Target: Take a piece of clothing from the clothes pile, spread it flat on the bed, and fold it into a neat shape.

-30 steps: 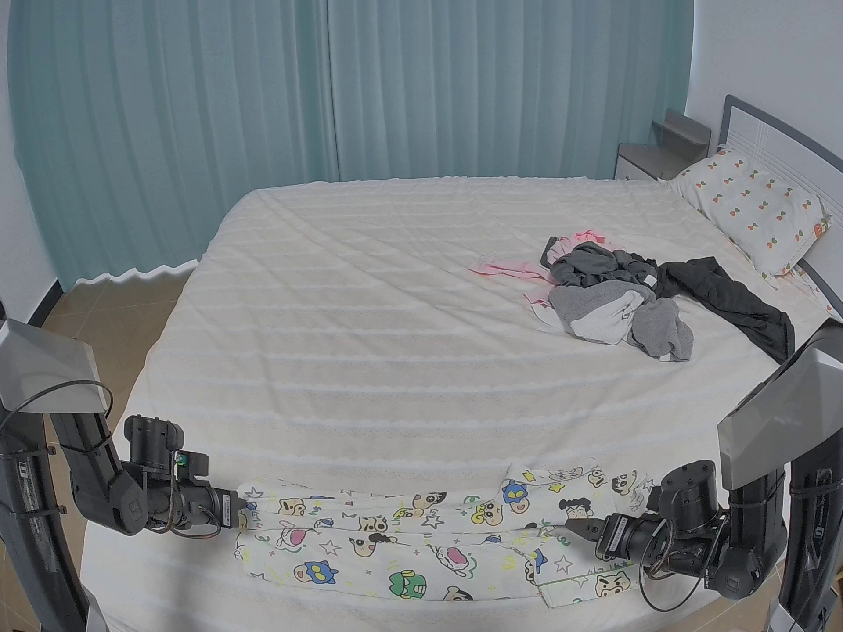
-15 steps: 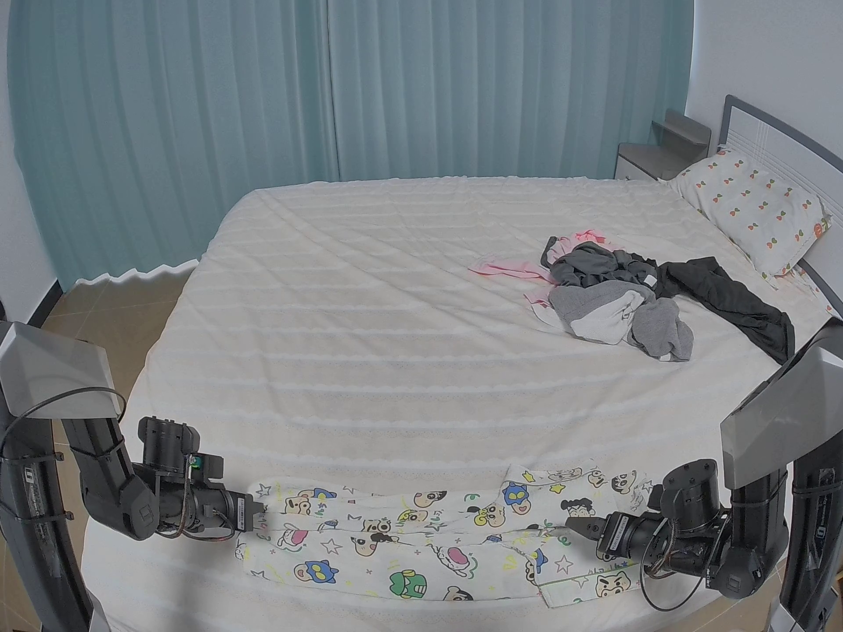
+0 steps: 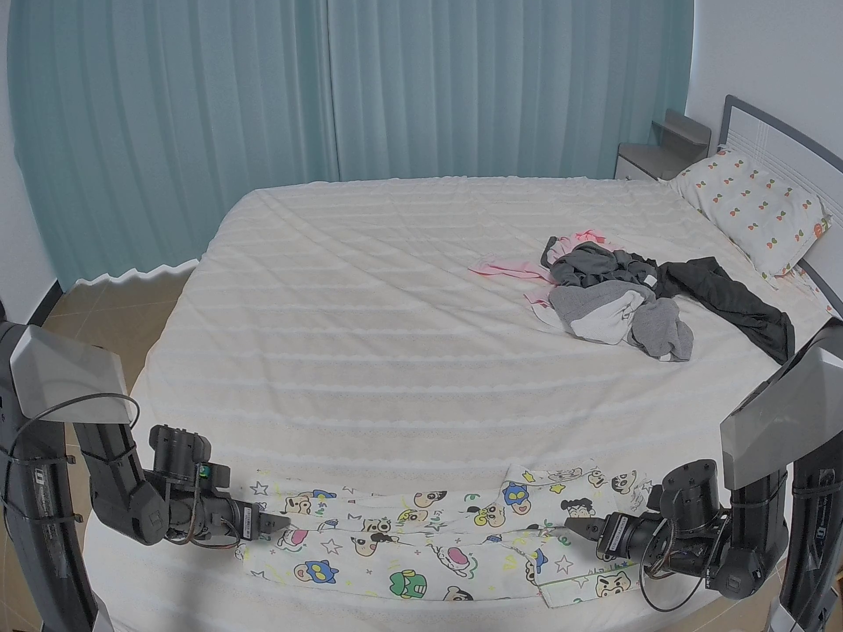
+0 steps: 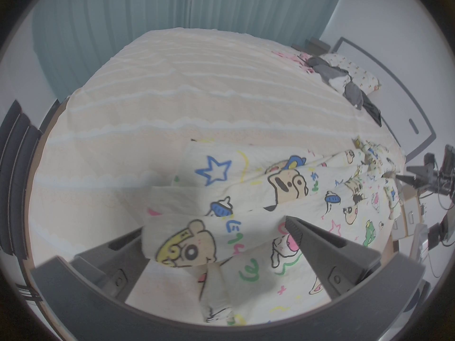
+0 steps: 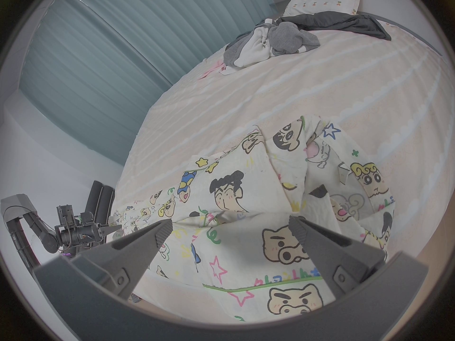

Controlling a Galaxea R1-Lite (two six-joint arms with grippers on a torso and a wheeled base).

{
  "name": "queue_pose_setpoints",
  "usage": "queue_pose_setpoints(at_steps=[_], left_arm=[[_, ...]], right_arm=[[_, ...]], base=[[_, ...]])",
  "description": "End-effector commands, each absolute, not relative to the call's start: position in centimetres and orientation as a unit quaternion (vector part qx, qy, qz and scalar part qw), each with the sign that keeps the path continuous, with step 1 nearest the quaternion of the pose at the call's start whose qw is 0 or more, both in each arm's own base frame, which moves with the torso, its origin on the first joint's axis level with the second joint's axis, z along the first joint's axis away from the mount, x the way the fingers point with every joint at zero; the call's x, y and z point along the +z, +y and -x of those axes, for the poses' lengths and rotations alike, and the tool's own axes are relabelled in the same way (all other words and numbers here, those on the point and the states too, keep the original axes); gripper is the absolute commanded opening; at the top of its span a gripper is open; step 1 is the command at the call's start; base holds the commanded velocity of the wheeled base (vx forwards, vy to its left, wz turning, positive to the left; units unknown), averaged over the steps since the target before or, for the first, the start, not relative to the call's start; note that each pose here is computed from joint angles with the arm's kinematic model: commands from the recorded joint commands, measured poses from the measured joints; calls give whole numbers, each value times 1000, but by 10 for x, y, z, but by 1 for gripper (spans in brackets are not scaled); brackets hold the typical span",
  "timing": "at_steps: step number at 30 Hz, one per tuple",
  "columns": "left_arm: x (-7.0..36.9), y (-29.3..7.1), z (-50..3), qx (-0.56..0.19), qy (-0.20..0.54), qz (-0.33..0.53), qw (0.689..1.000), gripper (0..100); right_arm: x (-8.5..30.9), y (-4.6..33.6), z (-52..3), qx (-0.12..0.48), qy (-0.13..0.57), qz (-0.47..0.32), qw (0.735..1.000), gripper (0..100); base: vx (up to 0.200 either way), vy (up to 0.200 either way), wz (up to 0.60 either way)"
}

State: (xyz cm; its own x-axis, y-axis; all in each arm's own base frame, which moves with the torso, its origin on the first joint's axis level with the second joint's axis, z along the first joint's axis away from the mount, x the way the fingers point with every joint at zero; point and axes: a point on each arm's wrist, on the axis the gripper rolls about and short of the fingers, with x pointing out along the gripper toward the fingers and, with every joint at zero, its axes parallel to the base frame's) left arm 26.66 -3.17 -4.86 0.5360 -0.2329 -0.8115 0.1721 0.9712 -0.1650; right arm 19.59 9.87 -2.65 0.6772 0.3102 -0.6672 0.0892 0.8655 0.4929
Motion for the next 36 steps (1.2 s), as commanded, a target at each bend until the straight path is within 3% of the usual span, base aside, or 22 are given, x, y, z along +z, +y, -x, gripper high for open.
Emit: queue_pose_setpoints(at_steps=[1,2,14,27,36], left_arm=[[-59,-46,-267,-117,481,10,869,100],[-59,-47,-267,-116,481,9,869,0],[-58,-54,-273,-92,472,34,876,0],[-25,-28,-271,-58,432,50,898,0],[-29,-27,-256,-61,455,48,887,0]], right_arm=[[-25,98,-195,63,394,-253,881,100],[-25,98,-195,62,395,-253,881,100],[-25,97,-195,62,393,-253,882,100],[-4,88,-200,61,349,-278,893,100],[4,82,-201,59,331,-273,901,100]], base=[[0,0,0],[0,0,0],[0,0,0],[0,0,0],[0,0,0]])
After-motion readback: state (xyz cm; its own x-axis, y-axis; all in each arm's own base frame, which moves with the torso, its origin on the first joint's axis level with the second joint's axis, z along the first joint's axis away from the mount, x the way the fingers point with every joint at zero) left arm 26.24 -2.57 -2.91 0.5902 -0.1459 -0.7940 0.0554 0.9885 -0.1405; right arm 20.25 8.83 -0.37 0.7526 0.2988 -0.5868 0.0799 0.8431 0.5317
